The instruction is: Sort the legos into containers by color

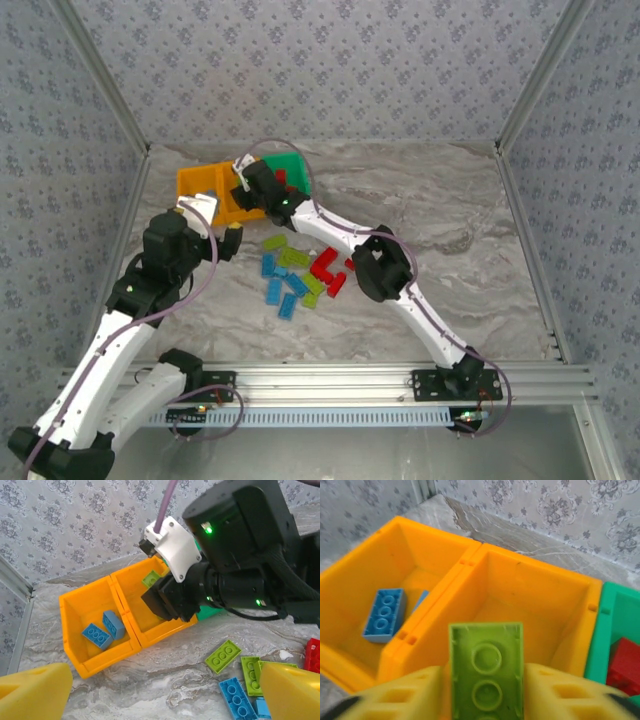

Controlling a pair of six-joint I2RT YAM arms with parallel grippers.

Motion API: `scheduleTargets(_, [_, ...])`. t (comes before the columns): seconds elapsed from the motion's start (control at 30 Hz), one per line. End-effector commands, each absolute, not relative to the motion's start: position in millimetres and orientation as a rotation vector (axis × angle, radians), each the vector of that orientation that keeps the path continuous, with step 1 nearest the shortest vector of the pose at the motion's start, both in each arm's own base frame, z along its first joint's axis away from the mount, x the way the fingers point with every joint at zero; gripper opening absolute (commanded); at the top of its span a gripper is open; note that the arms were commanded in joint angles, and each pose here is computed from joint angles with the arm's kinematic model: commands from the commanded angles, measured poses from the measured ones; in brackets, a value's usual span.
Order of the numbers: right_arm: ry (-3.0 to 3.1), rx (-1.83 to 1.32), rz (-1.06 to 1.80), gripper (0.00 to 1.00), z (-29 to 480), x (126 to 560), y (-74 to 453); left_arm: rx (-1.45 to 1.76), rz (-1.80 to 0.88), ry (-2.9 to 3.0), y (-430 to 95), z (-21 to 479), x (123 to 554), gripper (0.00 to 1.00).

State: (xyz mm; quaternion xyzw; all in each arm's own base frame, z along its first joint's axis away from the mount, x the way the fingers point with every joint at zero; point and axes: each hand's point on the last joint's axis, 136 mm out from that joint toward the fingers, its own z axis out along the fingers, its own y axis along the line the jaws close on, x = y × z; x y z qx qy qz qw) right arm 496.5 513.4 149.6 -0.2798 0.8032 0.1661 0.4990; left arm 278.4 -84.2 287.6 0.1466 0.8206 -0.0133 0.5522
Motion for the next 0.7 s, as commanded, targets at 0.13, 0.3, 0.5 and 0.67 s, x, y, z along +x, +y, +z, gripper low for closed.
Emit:
scheduleTargets(0.13, [2.002, -0.761, 0.306, 0.54, 181, 483, 493, 0.338, -0.046, 1.933, -86, 290, 281, 0.97])
scheduleTargets(0.3, [1.907, -0.769, 0.347, 0.52, 227, 446, 469, 0.346, -0.033, 1.951, -86, 284, 283, 0.99])
scheduleTargets(0.5, [1.915, -0.814, 0.394, 0.55, 255, 373, 395, 0.303, -0.12, 2.189, -99, 253, 287, 0.99])
scheduleTargets(0.67, [2.026, -0.902, 0.521, 0.62, 257, 299, 338, 0.204, -0.361, 2.413, -134, 213, 289, 0.99])
